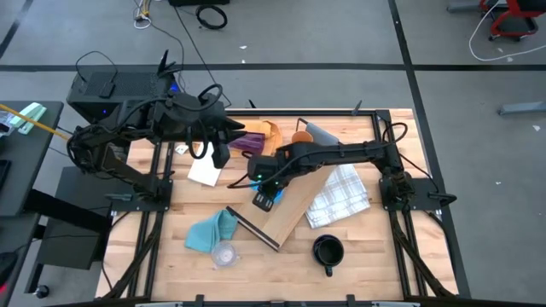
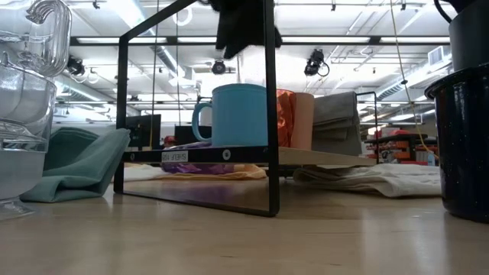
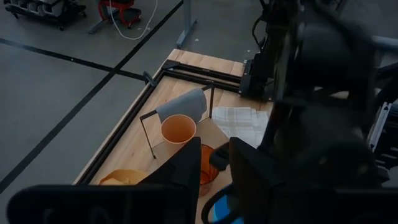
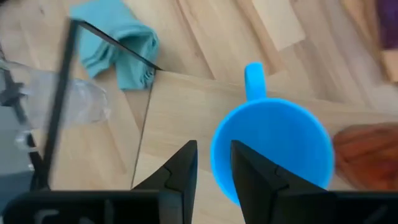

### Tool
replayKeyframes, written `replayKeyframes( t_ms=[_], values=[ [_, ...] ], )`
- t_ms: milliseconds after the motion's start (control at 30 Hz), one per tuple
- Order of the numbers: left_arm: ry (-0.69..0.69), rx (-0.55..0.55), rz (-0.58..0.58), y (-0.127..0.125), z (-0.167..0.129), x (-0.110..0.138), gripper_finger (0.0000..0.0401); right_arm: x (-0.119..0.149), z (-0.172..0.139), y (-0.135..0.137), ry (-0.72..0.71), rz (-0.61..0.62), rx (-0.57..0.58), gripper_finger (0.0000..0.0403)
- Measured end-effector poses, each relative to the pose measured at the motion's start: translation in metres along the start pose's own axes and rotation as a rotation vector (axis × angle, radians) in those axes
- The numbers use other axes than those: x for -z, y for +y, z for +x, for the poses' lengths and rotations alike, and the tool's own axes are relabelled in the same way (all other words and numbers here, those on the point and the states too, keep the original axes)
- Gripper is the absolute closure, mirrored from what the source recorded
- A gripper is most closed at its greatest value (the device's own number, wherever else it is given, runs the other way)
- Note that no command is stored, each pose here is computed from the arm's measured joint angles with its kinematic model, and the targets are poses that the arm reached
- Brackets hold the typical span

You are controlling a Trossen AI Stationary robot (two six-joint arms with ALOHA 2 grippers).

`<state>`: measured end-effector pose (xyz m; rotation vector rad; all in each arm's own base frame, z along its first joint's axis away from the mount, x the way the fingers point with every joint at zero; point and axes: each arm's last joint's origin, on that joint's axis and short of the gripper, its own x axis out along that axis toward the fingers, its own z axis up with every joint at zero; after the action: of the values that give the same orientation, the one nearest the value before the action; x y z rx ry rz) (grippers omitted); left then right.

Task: Stack small to large cups/mugs on shelf
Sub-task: Put the transparent mug on the shelf

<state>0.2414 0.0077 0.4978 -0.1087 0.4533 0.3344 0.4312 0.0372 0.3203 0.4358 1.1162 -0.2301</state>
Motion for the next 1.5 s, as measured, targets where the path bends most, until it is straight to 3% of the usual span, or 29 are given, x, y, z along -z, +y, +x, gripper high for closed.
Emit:
replayKeyframes(
  t_ms=[200,433,567,767,1033,1200,1500],
  values=[
    [0.013,0.007,0.004,0.000,0.000,0.001,0.0302,0.013,-0.029,0.020,0.038,-0.097,-0.004,0.0300],
    [0.027,0.063,0.010,-0.004,-0.001,0.002,0.0306,0.046,-0.039,0.028,0.176,-0.193,0.191,0.0301],
    [0.045,0.180,0.030,-0.016,-0.004,0.005,0.0302,0.052,-0.049,0.036,0.116,-0.178,0.215,0.0301],
    [0.060,0.272,0.067,-0.037,-0.012,0.010,0.0303,0.055,-0.075,0.029,0.003,-0.092,0.271,0.0301],
    [0.177,0.304,0.032,-0.057,-0.009,0.023,0.0305,0.063,-0.127,0.016,-0.158,-0.027,0.273,0.0301],
    [0.244,0.338,0.019,-0.086,0.005,0.034,0.0304,0.071,-0.156,0.009,-0.214,-0.023,0.233,0.0301],
    [0.301,0.357,0.048,-0.140,0.038,0.054,0.0303,0.124,-0.173,0.003,-0.188,-0.041,0.217,0.0301]
  ],
)
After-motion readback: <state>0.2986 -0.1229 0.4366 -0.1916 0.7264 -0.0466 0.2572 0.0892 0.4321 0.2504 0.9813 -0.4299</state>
